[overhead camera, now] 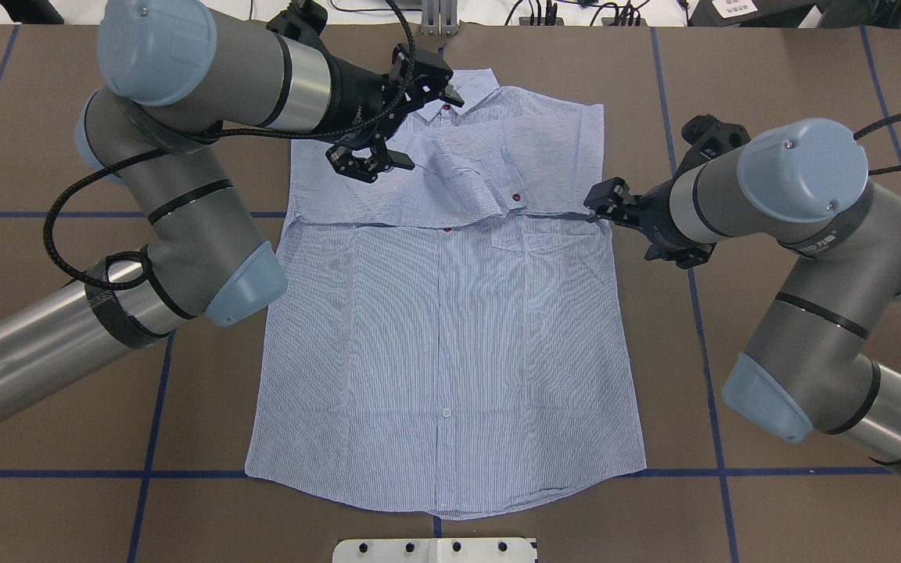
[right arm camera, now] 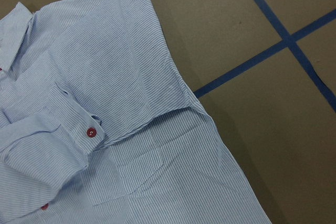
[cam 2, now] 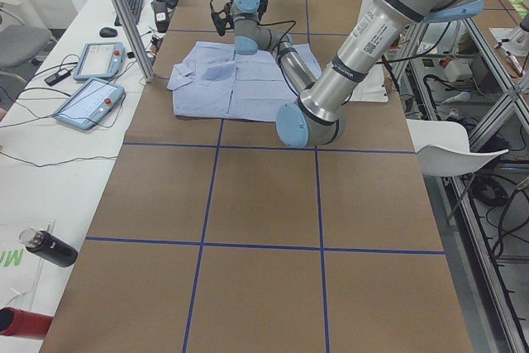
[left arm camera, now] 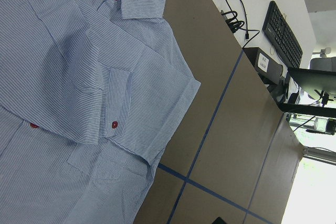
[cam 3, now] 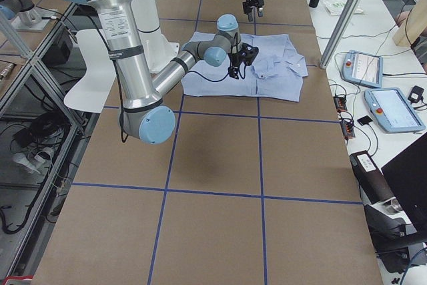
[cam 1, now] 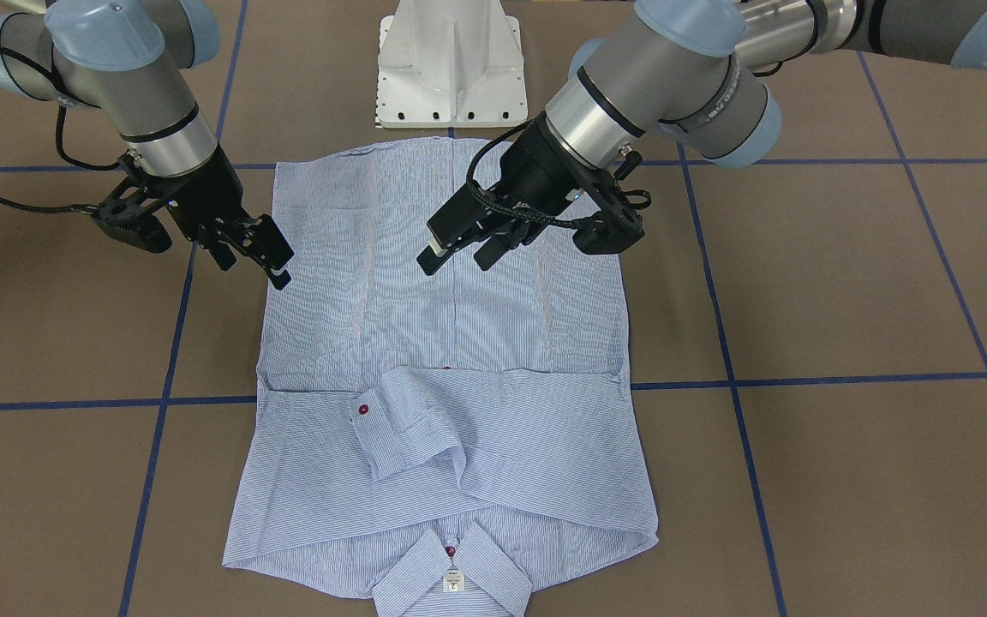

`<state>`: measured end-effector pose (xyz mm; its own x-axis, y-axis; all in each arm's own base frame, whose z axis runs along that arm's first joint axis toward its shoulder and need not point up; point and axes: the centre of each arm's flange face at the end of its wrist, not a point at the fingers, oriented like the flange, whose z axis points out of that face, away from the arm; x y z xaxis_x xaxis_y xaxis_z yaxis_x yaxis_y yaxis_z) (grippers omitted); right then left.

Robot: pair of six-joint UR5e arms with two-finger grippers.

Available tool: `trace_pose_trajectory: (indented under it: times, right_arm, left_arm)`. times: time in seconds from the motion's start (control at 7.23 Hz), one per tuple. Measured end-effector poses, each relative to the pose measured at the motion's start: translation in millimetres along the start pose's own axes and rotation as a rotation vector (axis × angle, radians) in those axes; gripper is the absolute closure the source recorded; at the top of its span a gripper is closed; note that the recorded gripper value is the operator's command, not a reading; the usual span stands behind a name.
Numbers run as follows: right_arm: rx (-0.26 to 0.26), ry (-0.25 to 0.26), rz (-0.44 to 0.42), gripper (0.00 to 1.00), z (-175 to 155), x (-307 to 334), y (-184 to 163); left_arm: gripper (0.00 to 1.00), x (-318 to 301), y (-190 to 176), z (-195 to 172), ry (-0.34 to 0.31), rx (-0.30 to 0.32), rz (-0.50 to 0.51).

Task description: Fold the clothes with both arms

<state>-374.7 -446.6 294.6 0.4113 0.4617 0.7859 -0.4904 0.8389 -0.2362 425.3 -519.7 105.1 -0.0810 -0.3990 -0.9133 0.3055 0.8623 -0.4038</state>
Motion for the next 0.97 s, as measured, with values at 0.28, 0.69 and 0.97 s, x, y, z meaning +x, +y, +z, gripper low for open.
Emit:
trace_pose_trajectory:
  times: [0.28,0.69,0.97]
  right_arm:
    - [0.032,-0.008,-0.006,0.02,13.3,-19.6,6.6]
    - [0.154,-0.073,-0.016,0.02,65.0,-101.4,-12.7]
    - [0.198,-0.142,-0.014,0.02,104.7,-138.7,-26.0]
  left_arm:
    - [0.04,-7.2,-11.5,-4.8,-0.008,0.017,0.000]
    - [0.04,-58.5,-65.0,-30.9,-0.084,0.046,0.137]
    - [0.04,-105.6,-118.0,-76.1,-0.154,0.026,0.229]
